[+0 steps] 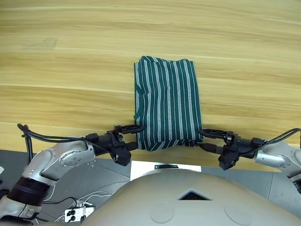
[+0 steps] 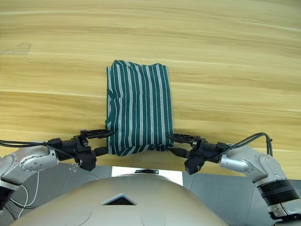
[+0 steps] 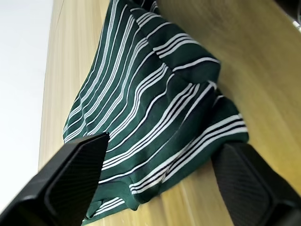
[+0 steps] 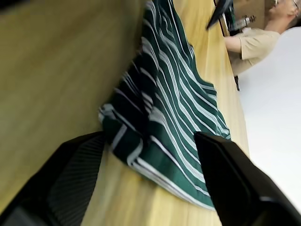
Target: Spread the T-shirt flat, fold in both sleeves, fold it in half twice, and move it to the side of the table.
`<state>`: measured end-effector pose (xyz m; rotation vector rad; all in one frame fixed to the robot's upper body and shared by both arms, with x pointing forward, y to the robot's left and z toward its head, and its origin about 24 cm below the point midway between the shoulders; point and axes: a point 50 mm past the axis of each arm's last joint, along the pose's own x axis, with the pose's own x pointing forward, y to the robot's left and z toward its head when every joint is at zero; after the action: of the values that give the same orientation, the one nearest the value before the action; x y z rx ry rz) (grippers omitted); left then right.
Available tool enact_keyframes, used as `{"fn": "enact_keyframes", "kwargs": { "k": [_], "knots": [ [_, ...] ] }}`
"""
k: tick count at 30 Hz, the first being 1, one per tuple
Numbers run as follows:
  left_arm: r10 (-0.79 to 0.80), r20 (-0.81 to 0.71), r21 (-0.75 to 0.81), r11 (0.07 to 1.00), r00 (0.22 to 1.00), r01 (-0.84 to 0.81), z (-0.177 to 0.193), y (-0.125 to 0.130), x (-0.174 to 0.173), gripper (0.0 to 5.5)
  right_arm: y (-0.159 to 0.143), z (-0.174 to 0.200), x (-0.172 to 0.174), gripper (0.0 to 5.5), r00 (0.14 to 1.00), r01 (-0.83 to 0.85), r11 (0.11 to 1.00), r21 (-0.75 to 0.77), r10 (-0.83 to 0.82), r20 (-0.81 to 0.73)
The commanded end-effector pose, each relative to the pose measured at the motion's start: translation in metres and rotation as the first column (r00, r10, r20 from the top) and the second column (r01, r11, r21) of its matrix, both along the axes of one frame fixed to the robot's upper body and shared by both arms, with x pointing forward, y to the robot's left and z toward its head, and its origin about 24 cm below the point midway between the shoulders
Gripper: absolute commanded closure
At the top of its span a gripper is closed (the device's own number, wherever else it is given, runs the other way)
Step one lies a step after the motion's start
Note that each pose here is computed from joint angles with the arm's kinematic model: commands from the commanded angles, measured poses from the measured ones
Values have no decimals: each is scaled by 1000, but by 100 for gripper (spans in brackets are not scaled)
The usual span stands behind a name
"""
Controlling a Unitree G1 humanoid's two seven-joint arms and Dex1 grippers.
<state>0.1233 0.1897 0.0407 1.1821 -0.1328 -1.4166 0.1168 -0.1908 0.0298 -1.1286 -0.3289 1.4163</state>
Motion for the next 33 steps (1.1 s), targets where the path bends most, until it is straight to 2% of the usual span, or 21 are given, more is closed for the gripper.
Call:
{"fn": "enact_keyframes", "kwargs": {
  "k": [1, 10, 25, 33],
  "knots": [
    [-24, -148, 182, 982, 989, 51, -27, 13, -11, 166, 1, -2, 1, 202, 999, -49, 998, -44, 49, -16],
    [-72, -177, 183, 977, 982, 105, -33, 11, -9, 166, 2, -9, 7, 202, 1000, 13, 1000, -9, -13, -29],
    [-68, -179, 193, 976, 982, 103, -37, 14, -8, 166, -28, 4, 15, 202, 996, 84, 991, -103, -84, -3],
    [-100, -166, 186, 974, 981, 131, -37, 8, -1, 166, -4, -9, 8, 202, 998, 14, 999, -50, -17, -56]
  ]
}}
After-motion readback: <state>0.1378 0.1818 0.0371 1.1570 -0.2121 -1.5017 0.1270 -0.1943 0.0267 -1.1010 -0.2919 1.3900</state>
